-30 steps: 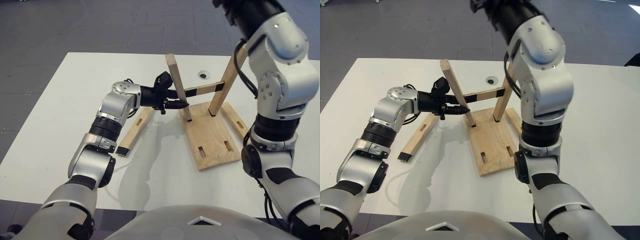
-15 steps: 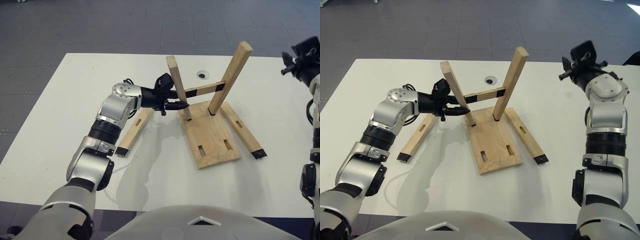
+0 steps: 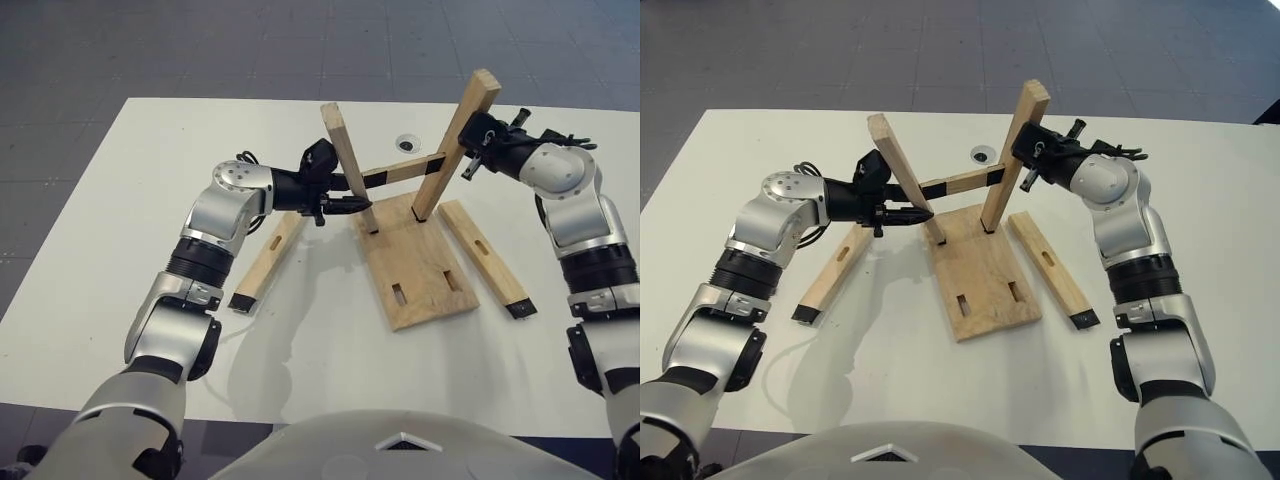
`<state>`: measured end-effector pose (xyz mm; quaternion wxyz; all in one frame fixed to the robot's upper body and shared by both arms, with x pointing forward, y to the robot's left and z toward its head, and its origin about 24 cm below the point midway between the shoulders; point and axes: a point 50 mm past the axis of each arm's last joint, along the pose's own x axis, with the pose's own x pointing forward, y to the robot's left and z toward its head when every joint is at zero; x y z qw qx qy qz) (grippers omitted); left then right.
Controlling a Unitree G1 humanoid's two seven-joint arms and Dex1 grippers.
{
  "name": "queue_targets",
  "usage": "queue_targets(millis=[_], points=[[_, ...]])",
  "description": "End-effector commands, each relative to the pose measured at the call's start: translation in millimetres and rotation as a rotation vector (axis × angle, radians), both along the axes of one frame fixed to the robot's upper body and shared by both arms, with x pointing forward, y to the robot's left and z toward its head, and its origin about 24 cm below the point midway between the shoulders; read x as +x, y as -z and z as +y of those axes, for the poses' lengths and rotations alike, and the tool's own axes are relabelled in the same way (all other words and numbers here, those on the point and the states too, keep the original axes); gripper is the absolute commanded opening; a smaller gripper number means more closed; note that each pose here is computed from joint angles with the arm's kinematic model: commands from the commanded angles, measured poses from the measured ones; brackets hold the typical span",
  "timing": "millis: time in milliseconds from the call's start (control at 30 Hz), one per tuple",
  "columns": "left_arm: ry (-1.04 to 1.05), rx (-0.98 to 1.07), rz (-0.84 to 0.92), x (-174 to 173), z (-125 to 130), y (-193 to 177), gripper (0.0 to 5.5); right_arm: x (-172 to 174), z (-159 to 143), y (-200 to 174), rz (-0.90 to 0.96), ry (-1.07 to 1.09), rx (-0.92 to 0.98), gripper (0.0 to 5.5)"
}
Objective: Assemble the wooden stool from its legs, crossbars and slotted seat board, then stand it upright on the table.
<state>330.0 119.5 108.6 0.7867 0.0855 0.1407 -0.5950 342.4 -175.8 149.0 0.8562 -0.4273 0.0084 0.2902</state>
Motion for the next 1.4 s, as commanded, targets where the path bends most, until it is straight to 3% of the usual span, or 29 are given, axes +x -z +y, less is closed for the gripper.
queue_targets(millis=[33, 133, 233, 367, 533, 633, 700, 767, 900, 967, 1033, 1167, 1400], points=[[-0.069, 0.271, 0.158, -12, 1, 58, 2.05, -63, 85, -24, 0.063, -0.435, 0.172, 1.34], [-0.071, 0.271, 0.156, -10, -1, 57, 2.05, -57, 74, -14, 0.125, -0.329, 0.181, 1.34], [-0.071, 0.275, 0.151, -9, 1, 56, 2.05, -41, 33, 9, 0.227, -0.071, 0.239, 1.34], [-0.076, 0.284, 0.159, -11, 5, 59, 2.05, -27, -32, 24, 0.311, 0.263, 0.483, 1.34], [-0.076, 0.281, 0.161, -11, 4, 59, 2.05, -27, -75, 39, 0.373, 0.479, 0.747, 1.34], [-0.075, 0.284, 0.158, -10, 5, 58, 2.05, -20, -91, 38, 0.359, 0.558, 0.810, 1.34], [-0.074, 0.287, 0.156, -10, 6, 58, 2.05, -10, -82, 31, 0.347, 0.546, 0.846, 1.34], [-0.072, 0.287, 0.161, -10, 6, 58, 2.05, -3, -45, 23, 0.376, 0.446, 0.879, 1.34], [-0.068, 0.282, 0.179, -12, 6, 60, 2.05, -23, 87, -10, 0.536, 0.048, 0.943, 1.34], [-0.056, 0.269, 0.199, -12, 3, 59, 2.05, -48, 125, -9, 0.632, -0.073, 0.940, 1.34], [-0.041, 0.260, 0.208, -13, 0, 58, 2.05, -52, 122, -3, 0.647, -0.052, 0.930, 1.34], [-0.036, 0.256, 0.222, -16, 3, 60, 2.05, -37, 84, 6, 0.601, 0.086, 0.908, 1.34], [-0.052, 0.266, 0.249, -19, 8, 65, 2.05, -27, -4, 10, 0.458, 0.394, 0.958, 1.34]])
